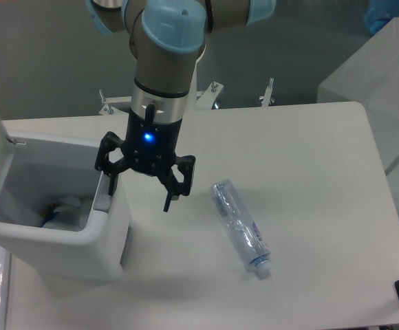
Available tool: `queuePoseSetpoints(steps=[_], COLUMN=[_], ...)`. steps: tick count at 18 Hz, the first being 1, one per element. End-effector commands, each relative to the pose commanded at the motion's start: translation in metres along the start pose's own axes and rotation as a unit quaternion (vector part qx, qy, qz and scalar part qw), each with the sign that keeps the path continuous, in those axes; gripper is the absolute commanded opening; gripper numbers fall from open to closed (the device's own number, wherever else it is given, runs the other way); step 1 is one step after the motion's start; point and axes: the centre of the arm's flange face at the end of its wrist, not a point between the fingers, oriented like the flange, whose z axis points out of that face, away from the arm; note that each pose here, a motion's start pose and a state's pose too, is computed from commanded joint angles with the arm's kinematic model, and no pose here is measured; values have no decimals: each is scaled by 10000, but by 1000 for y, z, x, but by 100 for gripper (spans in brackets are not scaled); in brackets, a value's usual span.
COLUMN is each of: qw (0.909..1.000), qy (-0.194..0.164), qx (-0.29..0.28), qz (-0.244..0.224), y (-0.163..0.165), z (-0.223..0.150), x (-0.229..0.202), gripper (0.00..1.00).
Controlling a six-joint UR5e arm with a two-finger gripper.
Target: Open the trash can
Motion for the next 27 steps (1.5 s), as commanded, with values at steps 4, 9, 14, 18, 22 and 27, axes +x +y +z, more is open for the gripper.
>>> queuePoseSetpoints(steps=[4,9,14,18,22,27], qw=[9996,9956,9801,9577,9413,9393], qy=[-162,-279,-343,-303,-249,-187], qx=[-9,-225,-929,-1410,-1666,-1759], qz=[233,865,1722,2492,2924,2940], y=[14,43,93,127,145,151], z=[-9,4,41,51,55,65], x=[-43,-111,-190,-227,-248,-247], gripper=[100,100,100,100,100,100])
